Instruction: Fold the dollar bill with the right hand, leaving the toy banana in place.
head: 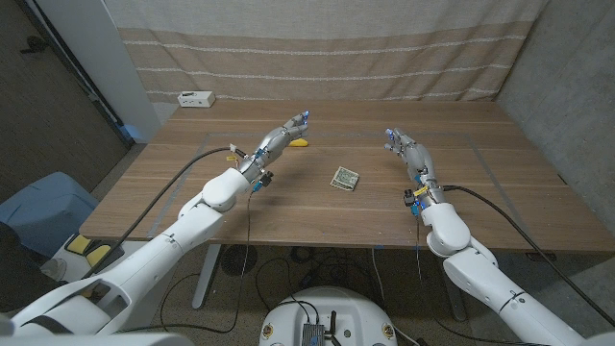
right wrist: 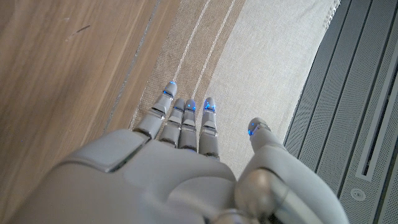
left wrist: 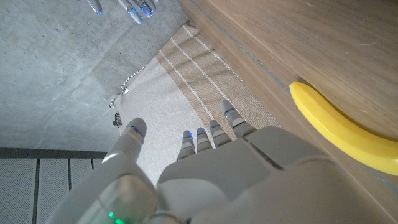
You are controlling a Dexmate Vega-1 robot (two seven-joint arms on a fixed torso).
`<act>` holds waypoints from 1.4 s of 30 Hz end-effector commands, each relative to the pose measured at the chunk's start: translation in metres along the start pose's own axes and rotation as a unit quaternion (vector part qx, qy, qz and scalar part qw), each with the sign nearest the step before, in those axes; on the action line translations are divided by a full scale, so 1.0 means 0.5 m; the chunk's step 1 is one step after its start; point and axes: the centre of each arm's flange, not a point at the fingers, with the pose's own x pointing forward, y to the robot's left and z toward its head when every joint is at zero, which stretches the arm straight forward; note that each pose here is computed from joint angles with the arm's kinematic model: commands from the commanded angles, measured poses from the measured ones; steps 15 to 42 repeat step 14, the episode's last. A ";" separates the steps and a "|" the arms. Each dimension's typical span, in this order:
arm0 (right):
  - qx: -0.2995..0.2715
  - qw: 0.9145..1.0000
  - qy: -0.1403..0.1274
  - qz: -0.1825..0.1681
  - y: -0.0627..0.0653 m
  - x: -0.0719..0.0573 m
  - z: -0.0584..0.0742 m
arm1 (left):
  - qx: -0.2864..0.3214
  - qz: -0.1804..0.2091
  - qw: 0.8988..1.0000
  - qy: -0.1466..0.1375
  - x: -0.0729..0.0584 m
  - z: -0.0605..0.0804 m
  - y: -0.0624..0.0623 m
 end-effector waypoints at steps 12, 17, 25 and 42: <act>0.009 0.999 -0.023 -0.020 0.022 0.021 0.017 | -0.052 0.040 0.998 0.004 -0.043 -0.038 0.054; 0.012 0.999 -0.026 -0.021 0.030 0.022 0.019 | -0.054 0.038 0.998 0.006 -0.043 -0.041 0.056; 0.012 0.999 -0.026 -0.021 0.030 0.022 0.019 | -0.054 0.038 0.998 0.006 -0.043 -0.041 0.056; 0.012 0.999 -0.026 -0.021 0.030 0.022 0.019 | -0.054 0.038 0.998 0.006 -0.043 -0.041 0.056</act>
